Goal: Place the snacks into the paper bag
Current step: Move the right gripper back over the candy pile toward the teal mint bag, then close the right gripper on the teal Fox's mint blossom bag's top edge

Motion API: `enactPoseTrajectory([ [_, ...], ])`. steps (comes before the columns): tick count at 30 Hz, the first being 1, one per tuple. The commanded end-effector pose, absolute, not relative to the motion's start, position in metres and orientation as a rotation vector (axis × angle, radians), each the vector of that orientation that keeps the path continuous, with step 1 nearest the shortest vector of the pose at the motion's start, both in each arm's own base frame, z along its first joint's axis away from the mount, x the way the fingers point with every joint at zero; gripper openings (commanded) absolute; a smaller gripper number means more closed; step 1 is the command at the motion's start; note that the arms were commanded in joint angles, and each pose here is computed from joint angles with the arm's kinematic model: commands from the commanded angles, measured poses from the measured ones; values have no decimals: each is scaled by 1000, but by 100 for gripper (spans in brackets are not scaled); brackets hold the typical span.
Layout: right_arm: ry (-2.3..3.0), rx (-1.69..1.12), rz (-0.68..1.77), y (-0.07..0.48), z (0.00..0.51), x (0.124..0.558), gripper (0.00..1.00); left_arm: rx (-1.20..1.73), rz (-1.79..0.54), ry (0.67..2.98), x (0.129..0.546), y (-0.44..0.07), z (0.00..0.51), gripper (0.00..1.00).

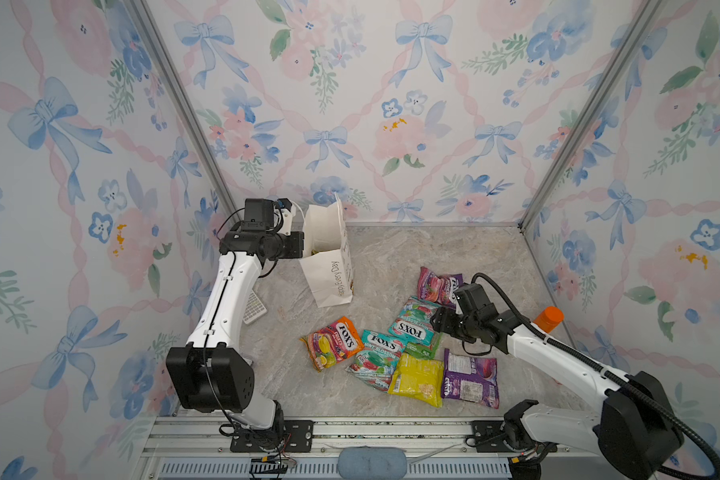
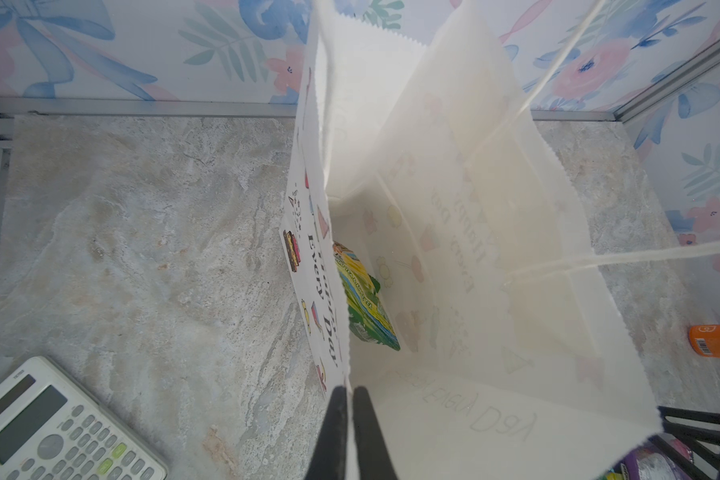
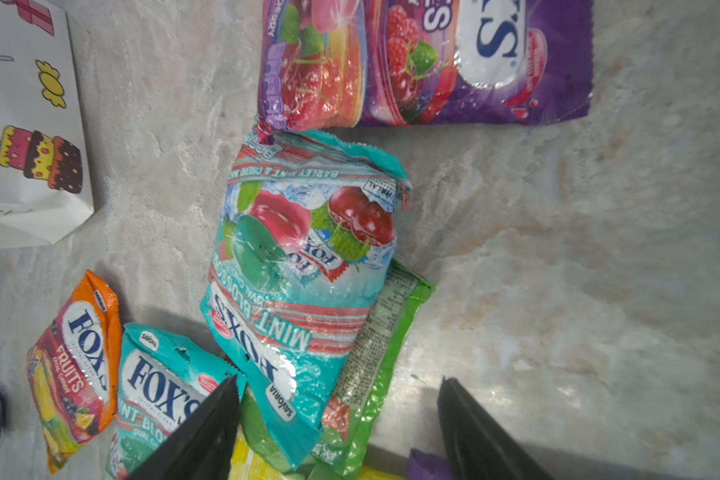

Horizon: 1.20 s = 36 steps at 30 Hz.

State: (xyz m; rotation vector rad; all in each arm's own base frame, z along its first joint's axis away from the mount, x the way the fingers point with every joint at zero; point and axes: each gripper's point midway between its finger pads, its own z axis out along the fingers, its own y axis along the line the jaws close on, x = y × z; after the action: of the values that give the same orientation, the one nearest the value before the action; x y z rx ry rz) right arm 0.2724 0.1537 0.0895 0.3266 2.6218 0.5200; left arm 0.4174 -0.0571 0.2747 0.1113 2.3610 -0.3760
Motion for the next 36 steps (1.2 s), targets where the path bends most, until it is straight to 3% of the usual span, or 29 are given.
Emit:
enactPoseTrajectory([
  [1,2608,386,643,165,84,279,69,89,-372,2346,418,-53,276,0],
  [24,2640,501,765,182,41,291,57,121,-470,2283,417,-68,293,0],
  [28,2629,512,789,185,40,294,45,126,-469,2282,416,-69,293,0],
  [36,2607,496,804,188,47,301,8,138,-467,2281,415,-72,293,0],
])
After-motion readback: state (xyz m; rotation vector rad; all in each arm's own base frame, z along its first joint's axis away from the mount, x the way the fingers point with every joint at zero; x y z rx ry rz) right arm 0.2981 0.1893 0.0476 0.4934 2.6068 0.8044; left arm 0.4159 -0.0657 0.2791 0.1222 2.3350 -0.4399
